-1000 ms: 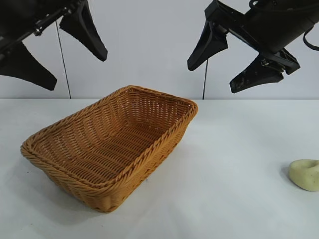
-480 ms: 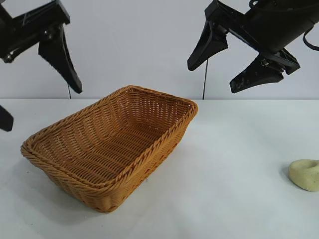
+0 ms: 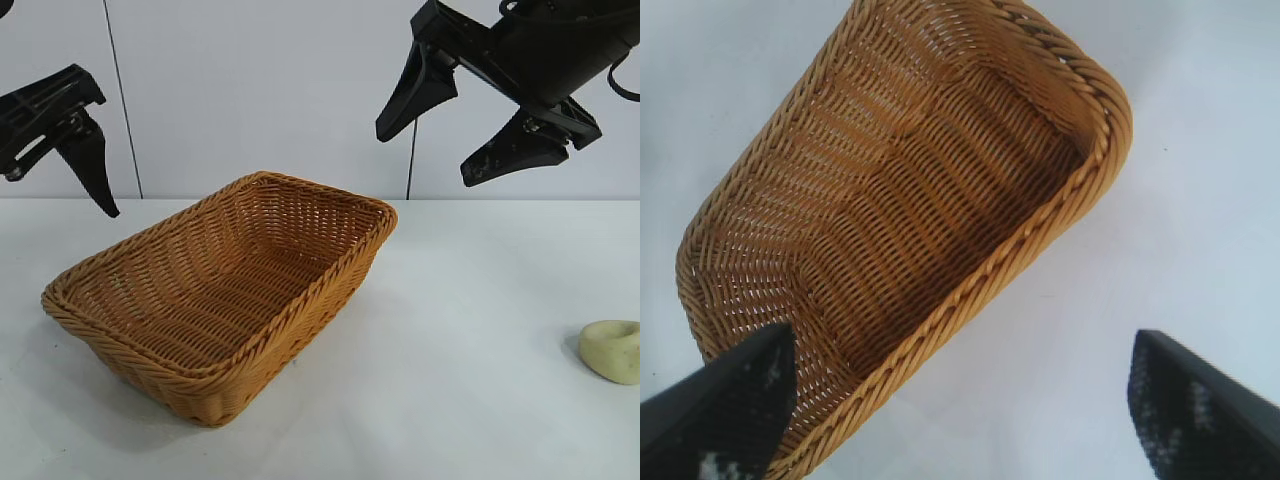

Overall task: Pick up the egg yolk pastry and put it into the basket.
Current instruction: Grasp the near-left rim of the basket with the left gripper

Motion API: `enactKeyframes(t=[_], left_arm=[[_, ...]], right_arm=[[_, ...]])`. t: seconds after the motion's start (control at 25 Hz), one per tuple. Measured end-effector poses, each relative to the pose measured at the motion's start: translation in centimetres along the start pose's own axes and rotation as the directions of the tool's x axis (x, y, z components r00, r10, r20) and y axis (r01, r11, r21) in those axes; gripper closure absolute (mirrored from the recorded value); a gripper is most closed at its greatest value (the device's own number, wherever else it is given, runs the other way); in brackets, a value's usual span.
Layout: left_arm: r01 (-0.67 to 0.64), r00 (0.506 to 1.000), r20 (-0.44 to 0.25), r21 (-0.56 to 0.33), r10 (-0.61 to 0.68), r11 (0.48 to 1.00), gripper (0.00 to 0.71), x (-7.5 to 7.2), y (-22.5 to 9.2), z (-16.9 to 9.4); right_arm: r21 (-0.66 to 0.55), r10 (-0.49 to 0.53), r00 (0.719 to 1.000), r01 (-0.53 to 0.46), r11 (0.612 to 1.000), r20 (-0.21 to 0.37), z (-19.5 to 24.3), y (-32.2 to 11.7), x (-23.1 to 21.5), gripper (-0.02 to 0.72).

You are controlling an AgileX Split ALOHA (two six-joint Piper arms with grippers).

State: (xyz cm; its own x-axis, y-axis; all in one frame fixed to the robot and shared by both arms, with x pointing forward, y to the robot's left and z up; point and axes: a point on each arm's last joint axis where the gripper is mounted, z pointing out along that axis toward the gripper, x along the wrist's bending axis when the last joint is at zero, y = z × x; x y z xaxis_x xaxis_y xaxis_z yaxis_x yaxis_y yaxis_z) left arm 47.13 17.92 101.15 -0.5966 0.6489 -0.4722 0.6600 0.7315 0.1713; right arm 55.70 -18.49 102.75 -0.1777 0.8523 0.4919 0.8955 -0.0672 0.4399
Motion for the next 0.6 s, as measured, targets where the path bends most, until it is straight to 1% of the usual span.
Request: enactKeyframes(t=[0.12, 0.28, 0.44, 0.6], left_arm=[[0.008, 1.0, -0.022, 0.006, -0.008, 1.0, 0.049, 0.1, 0.0, 0.7], [0.009, 0.997, -0.075, 0.022, -0.007, 1.0, 0.049, 0.2, -0.2, 2.8], [0.008, 0.994, -0.111, 0.036, -0.004, 0.999, 0.049, 0.4, -0.3, 5.7], [0.011, 0.988, -0.157, 0.055, -0.002, 0.998, 0.049, 0.9, -0.7, 8.5]], right_arm=[[0.0, 0.0, 1.0, 0.0, 1.0, 0.0, 0.0, 0.0, 0.0, 0.057], [0.0, 0.001, 1.0, -0.001, 1.0, 0.0, 0.0, 0.0, 0.0, 0.057], [0.0, 0.001, 1.0, -0.001, 1.0, 0.0, 0.0, 0.0, 0.0, 0.057], [0.0, 0.001, 1.0, -0.001, 1.0, 0.0, 0.0, 0.0, 0.0, 0.057]])
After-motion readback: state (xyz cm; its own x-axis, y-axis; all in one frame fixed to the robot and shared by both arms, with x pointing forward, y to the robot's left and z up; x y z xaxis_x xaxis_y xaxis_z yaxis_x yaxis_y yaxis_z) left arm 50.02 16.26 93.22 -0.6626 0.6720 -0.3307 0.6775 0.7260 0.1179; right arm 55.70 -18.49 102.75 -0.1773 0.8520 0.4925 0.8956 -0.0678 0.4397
